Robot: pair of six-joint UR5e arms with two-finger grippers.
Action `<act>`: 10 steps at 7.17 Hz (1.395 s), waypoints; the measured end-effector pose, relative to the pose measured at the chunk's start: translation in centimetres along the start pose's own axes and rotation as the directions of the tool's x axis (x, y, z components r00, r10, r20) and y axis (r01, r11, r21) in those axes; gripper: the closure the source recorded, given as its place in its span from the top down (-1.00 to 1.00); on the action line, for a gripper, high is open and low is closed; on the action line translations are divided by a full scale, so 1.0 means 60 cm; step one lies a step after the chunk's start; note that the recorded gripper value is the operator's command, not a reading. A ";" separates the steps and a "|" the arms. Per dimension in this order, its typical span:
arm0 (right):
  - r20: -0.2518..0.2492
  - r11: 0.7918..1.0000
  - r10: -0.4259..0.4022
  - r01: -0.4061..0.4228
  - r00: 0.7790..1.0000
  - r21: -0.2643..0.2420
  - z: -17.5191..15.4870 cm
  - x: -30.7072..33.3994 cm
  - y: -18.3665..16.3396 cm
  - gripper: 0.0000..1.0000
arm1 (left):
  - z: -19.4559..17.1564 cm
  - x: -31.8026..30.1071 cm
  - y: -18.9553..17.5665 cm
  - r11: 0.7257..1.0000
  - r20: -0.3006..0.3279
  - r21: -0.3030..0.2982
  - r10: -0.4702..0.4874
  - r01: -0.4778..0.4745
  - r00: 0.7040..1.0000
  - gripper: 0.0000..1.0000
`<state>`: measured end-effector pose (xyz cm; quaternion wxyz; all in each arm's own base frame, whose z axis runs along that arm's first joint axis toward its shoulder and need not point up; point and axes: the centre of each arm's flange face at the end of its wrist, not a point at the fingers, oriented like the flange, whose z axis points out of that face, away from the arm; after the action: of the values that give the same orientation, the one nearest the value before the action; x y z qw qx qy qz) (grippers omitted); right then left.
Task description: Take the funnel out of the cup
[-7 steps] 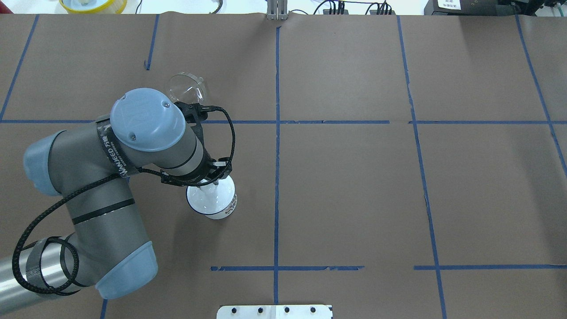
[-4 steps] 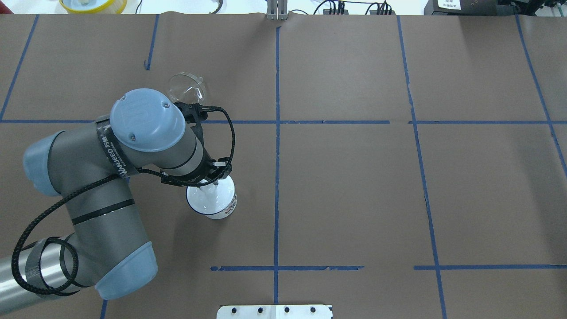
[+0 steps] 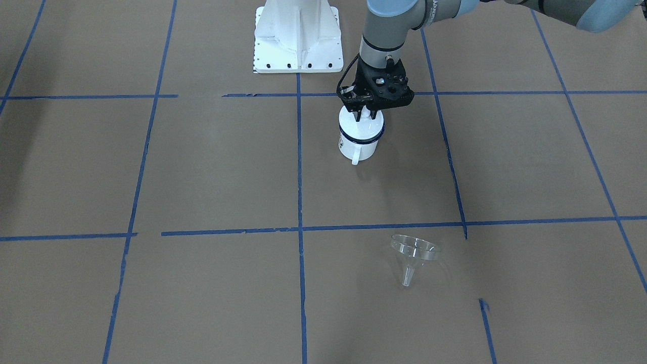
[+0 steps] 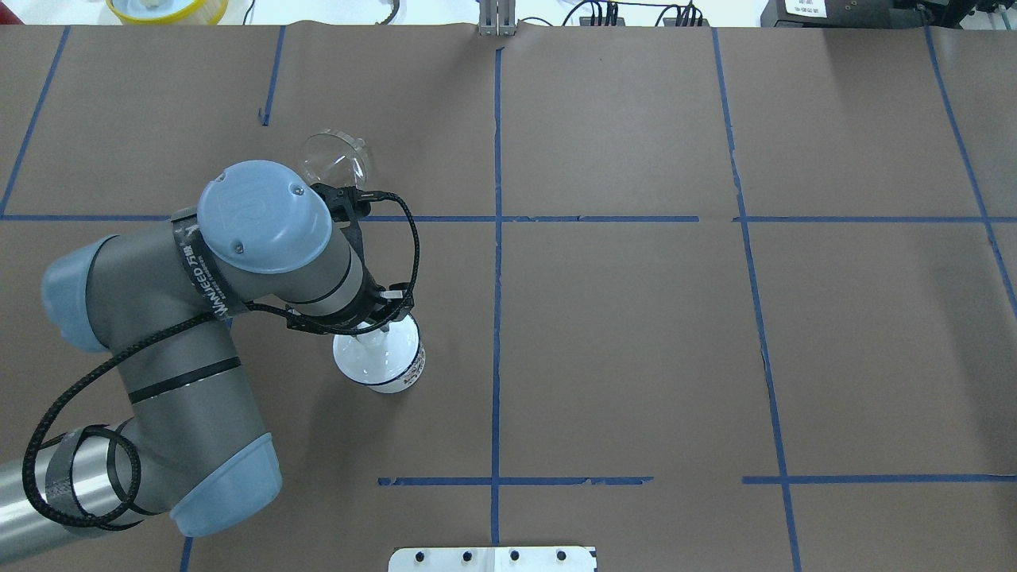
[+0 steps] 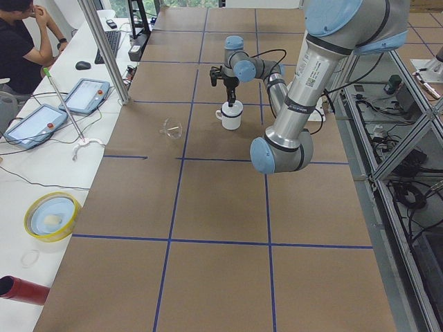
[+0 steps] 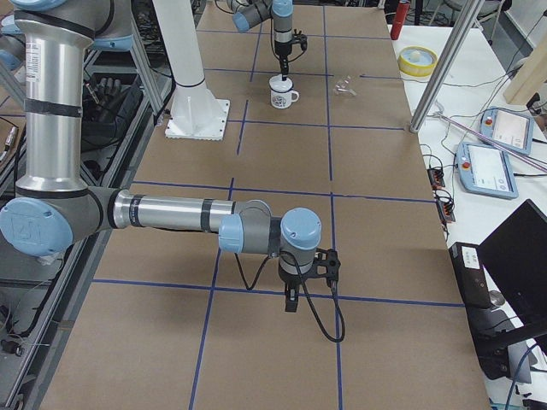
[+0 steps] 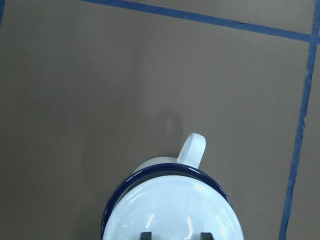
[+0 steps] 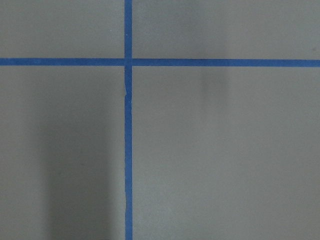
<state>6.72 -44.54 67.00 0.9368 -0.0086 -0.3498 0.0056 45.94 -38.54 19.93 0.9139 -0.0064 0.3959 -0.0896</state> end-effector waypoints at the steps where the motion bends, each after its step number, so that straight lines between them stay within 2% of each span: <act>1: 0.000 1.000 0.000 0.000 1.000 0.000 0.000 0.000 0.000 1.00 | 0.000 0.000 0.000 1.000 0.000 0.000 0.001 -0.001 1.000 -1.00; 2: 0.000 1.000 0.000 0.000 1.000 0.000 0.000 0.000 0.000 1.00 | 0.000 0.000 0.000 1.000 0.000 0.000 0.000 0.000 1.000 -0.20; 3: 0.000 1.000 0.000 0.000 1.000 0.000 0.000 0.000 0.000 1.00 | 0.001 -0.001 0.000 1.000 0.001 -0.001 -0.001 0.001 1.000 0.99; 8: 0.000 1.000 0.000 0.000 1.000 0.000 0.000 0.000 0.000 1.00 | 0.001 -0.001 0.000 1.000 0.001 0.002 0.001 -0.001 1.000 1.00; 10: 0.000 1.000 0.000 0.000 1.000 0.000 0.000 0.000 0.000 1.00 | -0.017 -0.004 -0.001 1.000 -0.017 0.011 0.007 -0.007 1.000 1.00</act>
<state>6.72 -44.54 67.00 0.9368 -0.0086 -0.3498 0.0055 45.06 -38.49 19.39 0.9108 0.0009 0.4032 -0.0885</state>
